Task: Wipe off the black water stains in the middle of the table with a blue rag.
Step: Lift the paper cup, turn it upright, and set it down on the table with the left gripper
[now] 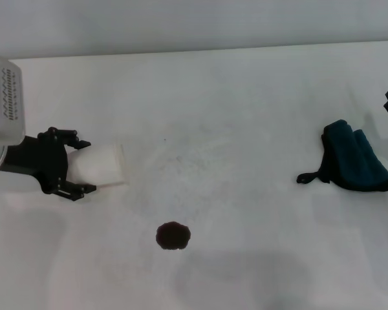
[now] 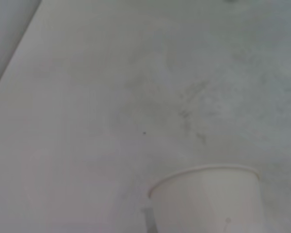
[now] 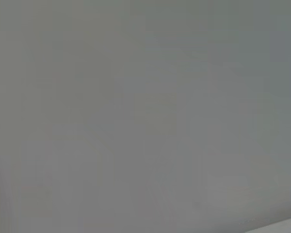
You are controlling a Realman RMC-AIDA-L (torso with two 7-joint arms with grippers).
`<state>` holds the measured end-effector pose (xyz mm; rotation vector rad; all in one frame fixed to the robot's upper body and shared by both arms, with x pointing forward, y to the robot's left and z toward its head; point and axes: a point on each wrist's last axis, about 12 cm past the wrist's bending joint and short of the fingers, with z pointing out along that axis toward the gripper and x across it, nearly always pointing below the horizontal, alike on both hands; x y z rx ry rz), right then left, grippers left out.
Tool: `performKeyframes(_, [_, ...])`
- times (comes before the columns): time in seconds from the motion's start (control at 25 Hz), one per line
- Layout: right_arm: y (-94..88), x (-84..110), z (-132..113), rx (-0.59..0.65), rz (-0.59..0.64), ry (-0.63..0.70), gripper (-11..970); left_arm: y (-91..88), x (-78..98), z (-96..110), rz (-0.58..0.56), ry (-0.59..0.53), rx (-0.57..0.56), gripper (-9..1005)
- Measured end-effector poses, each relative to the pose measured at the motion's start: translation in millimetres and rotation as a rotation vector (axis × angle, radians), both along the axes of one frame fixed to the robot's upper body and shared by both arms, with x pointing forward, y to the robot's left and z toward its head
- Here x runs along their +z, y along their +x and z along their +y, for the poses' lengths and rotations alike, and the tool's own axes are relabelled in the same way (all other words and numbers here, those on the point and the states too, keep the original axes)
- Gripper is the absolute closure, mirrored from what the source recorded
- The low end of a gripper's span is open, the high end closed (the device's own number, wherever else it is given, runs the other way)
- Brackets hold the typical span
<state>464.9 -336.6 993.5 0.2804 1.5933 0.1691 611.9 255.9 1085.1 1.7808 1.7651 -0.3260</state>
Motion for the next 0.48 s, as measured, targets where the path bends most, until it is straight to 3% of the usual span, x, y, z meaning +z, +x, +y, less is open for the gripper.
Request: performKeyframes(0.48, [-0.3,-1.0,-0.1,-0.001,0.008,0.001,94,1.6,-0.3,-5.6,-0.026,-0.028,-0.008,149])
